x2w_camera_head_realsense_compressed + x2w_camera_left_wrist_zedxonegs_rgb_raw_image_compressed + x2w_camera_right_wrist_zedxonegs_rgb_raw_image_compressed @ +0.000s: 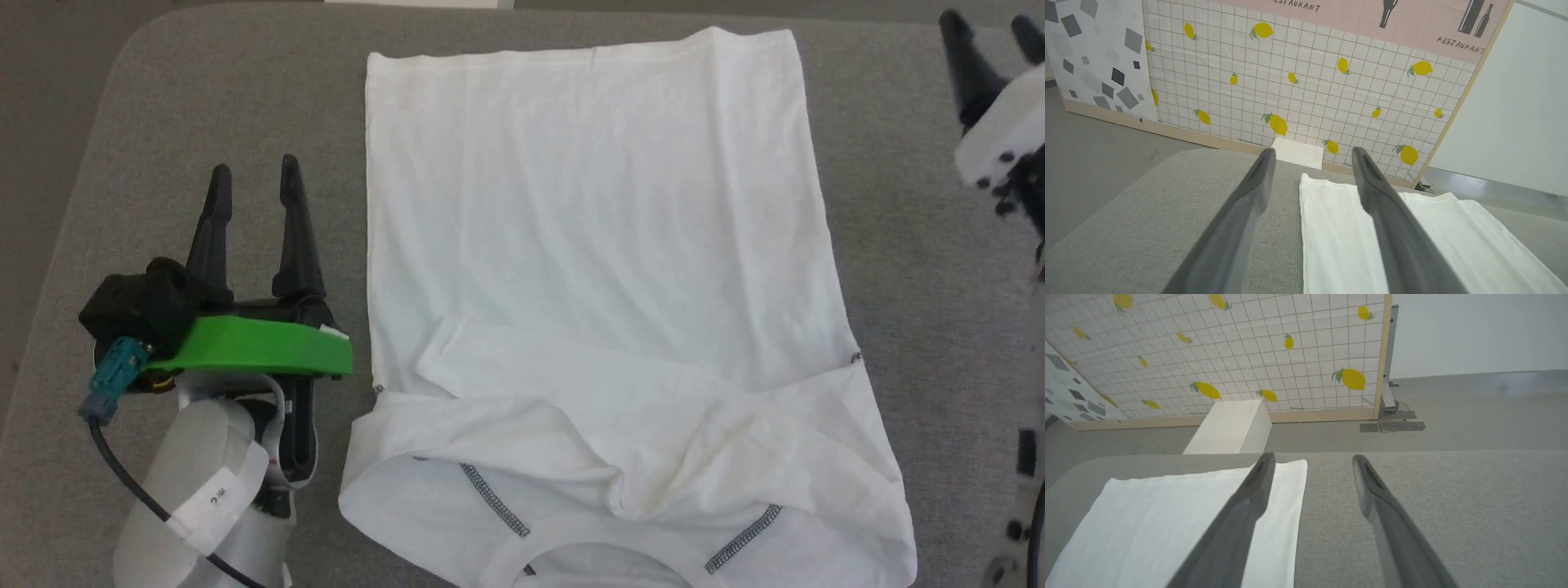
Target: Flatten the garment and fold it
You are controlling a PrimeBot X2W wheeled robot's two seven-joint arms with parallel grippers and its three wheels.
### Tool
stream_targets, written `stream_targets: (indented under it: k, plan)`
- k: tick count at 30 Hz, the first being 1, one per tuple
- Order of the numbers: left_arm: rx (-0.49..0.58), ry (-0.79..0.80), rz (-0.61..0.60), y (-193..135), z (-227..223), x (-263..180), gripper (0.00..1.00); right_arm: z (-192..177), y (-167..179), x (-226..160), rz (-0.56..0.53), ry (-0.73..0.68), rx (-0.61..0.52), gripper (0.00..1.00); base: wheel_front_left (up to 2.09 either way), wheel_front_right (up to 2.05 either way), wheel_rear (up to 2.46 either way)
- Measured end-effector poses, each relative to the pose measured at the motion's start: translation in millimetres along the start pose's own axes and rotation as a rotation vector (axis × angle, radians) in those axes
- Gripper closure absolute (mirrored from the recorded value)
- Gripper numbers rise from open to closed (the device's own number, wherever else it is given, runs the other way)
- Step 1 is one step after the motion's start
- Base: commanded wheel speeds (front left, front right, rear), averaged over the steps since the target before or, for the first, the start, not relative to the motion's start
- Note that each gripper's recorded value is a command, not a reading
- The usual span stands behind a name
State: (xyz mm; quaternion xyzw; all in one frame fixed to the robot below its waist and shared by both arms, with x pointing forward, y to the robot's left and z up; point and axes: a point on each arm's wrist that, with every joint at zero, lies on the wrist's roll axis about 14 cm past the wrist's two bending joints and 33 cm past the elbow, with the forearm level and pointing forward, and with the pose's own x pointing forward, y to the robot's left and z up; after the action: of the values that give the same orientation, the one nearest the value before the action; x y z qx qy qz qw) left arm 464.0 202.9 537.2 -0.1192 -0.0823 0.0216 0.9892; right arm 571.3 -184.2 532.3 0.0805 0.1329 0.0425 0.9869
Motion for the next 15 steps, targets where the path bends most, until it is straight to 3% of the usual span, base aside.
stream_targets:
  k: [8, 15]
  plan:
    - [0.003, 0.021, 0.029, 6.7, -26.8, 8.5, 0.0, -16.0, -4.3, 74.6, -0.055, 0.299, -0.194, 0.0, 0.0, 0.0, 0.0]
    - [0.016, 0.057, 0.067, 20.5, -51.4, 11.9, 0.0, -70.9, -3.1, 114.8, -0.085, 0.583, -0.302, 0.0, 0.0, 0.0, 0.0]
